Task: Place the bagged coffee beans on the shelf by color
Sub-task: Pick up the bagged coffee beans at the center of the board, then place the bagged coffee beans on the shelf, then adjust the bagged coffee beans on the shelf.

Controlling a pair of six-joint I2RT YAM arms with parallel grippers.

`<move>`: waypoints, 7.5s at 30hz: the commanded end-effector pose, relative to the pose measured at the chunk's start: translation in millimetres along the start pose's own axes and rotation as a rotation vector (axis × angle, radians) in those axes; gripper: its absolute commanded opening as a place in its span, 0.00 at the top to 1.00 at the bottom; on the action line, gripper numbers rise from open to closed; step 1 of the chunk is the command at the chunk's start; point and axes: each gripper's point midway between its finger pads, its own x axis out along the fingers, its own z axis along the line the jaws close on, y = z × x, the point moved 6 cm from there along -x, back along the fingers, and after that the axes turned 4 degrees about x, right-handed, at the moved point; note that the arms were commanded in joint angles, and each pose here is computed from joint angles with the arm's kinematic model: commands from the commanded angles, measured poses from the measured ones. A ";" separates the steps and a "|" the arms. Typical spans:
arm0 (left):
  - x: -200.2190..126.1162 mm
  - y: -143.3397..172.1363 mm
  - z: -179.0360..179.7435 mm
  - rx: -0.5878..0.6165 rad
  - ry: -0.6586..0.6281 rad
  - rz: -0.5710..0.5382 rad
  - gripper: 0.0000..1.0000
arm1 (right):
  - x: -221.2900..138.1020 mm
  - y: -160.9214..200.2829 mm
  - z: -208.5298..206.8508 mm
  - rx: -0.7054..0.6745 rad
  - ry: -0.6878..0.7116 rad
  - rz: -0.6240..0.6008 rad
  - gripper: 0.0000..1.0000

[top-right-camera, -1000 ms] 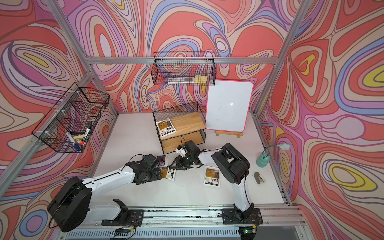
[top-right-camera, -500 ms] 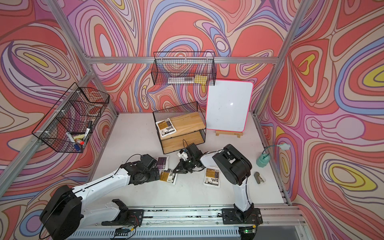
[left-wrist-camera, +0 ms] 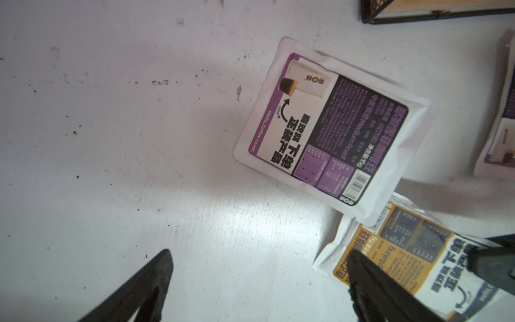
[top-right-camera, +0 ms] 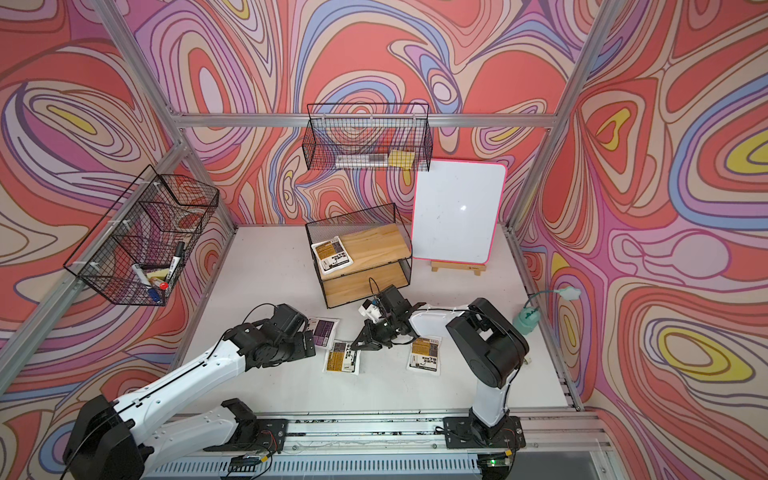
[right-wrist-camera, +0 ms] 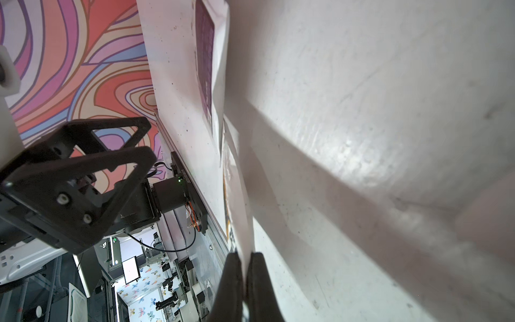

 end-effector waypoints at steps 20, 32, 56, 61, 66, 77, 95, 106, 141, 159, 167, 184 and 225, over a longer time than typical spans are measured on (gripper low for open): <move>-56.8 -53.5 -20.3 0.036 0.042 -0.181 0.01 | -85.9 13.1 62.2 -0.105 -0.008 -0.150 1.00; -90.7 -109.5 -33.6 0.046 0.085 -0.313 0.01 | -163.5 -49.1 104.3 -0.134 -0.141 -0.458 1.00; -111.3 -197.1 -44.5 -0.001 0.176 -0.435 0.01 | -209.3 -170.4 98.1 0.061 -0.060 -0.971 1.00; -106.1 -190.7 -41.2 -0.007 0.172 -0.417 0.01 | -202.4 -186.1 89.4 0.084 -0.057 -0.981 1.00; -101.1 -184.0 -39.0 -0.024 0.180 -0.401 0.01 | -194.2 -195.3 80.2 0.103 -0.041 -0.969 1.00; -89.1 -174.9 -38.2 -0.062 0.197 -0.369 0.01 | -179.8 -202.8 70.5 0.139 -0.061 -0.942 1.00; -87.1 -172.3 -35.9 -0.065 0.189 -0.368 0.01 | -151.7 -198.3 72.5 0.143 -0.069 -0.883 1.00; -85.6 -170.2 -34.0 -0.063 0.182 -0.369 0.01 | -138.0 -188.1 72.2 0.147 -0.055 -0.846 0.70; -111.1 -217.3 -46.9 -0.018 0.202 -0.461 0.01 | -164.2 -200.3 102.7 -0.086 0.414 -0.893 0.28; -95.5 -220.5 -47.8 -0.033 0.219 -0.423 0.01 | -135.4 -220.8 92.7 -0.070 0.369 -0.815 0.28; -93.1 -218.0 -46.9 -0.036 0.219 -0.419 0.01 | -128.9 -222.4 96.2 -0.068 0.350 -0.807 0.28; -89.3 -213.8 -46.0 -0.042 0.225 -0.412 0.01 | -120.4 -226.7 97.4 -0.064 0.336 -0.804 0.28; -95.0 -168.2 -49.1 0.017 0.357 -0.345 0.01 | -196.6 -88.3 117.7 -0.027 0.255 -0.930 0.27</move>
